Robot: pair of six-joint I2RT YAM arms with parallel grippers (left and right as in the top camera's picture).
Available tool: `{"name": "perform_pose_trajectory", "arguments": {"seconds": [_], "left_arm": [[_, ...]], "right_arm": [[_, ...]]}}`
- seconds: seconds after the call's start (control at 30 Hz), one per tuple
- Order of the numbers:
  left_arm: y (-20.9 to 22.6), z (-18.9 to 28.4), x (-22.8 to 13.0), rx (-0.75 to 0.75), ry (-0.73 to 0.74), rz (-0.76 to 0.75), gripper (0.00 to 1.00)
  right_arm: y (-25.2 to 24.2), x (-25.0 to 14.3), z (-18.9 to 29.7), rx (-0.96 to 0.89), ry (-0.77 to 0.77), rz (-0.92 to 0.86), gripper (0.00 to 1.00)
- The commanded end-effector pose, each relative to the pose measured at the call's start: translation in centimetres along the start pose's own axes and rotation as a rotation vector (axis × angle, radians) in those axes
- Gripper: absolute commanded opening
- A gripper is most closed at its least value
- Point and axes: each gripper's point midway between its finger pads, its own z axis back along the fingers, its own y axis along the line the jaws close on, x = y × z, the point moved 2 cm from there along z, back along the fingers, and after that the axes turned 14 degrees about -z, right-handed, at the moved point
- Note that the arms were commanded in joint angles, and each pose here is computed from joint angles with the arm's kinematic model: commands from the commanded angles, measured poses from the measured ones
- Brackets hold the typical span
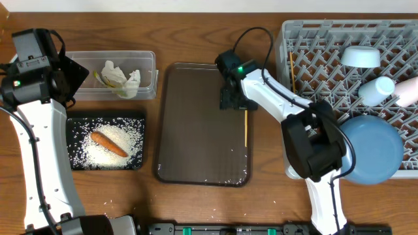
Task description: Sort waste into correct bins and load items into the dishwasher rack
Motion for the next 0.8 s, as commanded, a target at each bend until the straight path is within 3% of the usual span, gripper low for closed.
{"name": "perform_pose_trajectory", "arguments": {"seconds": [0.0,0.1,0.13,0.23,0.27,0.47,0.63,0.77], "left_arm": [[0.2,0.0,0.2,0.007,-0.003,0.005,0.98],[0.2,0.0,0.2,0.007,-0.003,0.005,0.98],[0.2,0.0,0.2,0.007,-0.003,0.005,0.98],[0.2,0.0,0.2,0.007,-0.003,0.005,0.98],[0.2,0.0,0.2,0.007,-0.003,0.005,0.98],[0.2,0.0,0.2,0.007,-0.003,0.005,0.98],[0.2,0.0,0.2,0.007,-0.003,0.005,0.98],[0.2,0.0,0.2,0.007,-0.003,0.005,0.98]], "right_arm": [[-0.3,-0.6,-1.4,-0.031,0.022,-0.011,0.70],[-0.4,-0.9,-2.0,-0.038,0.037,-0.011,0.67],[-0.3,-1.0,-2.0,-0.035,0.041,-0.010,0.57],[0.0,-1.3,-2.2,-0.028,0.048,-0.015,0.08],[0.1,-1.2,-2.1,-0.022,0.049,-0.024,0.01],[1.3,0.9,1.9,0.079,0.028,-0.050,0.01],[0.7,6.0,11.3,0.234,-0.115,-0.028,0.01],[-2.4,9.7,19.0,0.292,-0.300,0.015,0.01]]}}
